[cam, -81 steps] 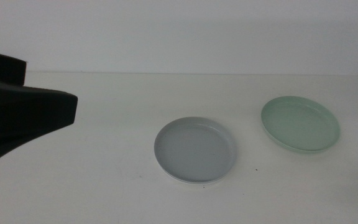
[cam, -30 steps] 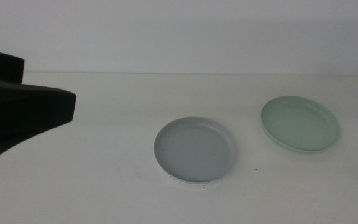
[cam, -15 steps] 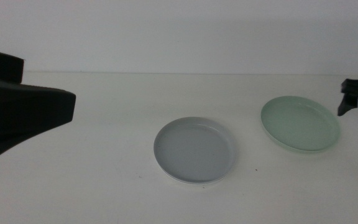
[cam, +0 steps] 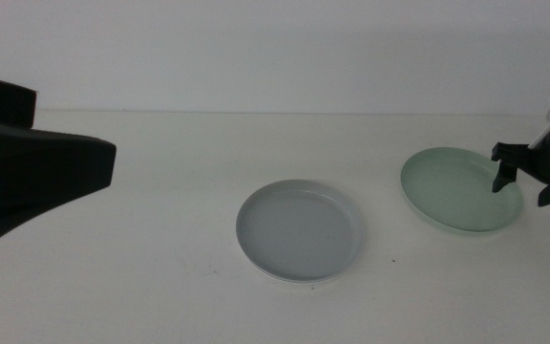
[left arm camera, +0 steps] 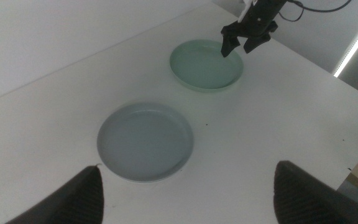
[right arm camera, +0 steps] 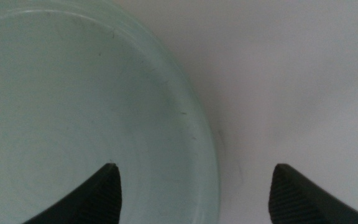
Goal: Stack the three bowls on top of each other.
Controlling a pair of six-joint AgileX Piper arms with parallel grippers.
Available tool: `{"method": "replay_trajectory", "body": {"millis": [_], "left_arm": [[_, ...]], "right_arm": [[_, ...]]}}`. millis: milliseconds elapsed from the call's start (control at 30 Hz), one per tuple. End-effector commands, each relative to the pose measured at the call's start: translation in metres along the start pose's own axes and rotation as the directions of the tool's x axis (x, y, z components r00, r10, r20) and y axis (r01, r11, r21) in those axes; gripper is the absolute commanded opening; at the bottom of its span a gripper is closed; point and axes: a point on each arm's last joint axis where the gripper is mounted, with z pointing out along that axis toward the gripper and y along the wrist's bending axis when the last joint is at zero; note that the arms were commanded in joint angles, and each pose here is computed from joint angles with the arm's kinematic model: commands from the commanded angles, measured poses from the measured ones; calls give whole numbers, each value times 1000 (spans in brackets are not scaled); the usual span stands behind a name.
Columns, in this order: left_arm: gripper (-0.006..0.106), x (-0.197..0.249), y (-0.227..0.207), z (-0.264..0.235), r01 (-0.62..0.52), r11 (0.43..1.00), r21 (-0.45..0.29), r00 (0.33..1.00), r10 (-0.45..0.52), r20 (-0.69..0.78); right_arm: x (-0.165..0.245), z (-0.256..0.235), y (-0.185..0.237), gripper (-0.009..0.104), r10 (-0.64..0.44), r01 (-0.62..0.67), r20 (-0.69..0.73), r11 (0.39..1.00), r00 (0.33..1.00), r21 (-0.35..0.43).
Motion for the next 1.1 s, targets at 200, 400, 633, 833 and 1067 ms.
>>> {"method": "replay_trajectory", "body": {"millis": [200,400,633,833,1067], "left_arm": [[94,0,0,-2,-2,1000,-4,1000,2,14],[94,0,0,-2,-8,1000,-5,1000,8,13],[94,0,0,-2,-8,1000,-5,1000,8,13],[94,0,0,-2,-10,1000,-8,1000,10,12],[94,0,0,-2,-10,1000,-8,1000,10,12]], "right_arm": [[-5,16,-3,48,24,-24,23,1000,999,-9],[-6,17,-3,8,23,-23,32,1000,999,-9],[-6,-16,0,-3,8,-7,41,1000,999,-11],[-3,-99,23,-3,-22,49,209,991,978,-123],[35,-139,86,-3,-206,248,209,948,956,-200]]}}
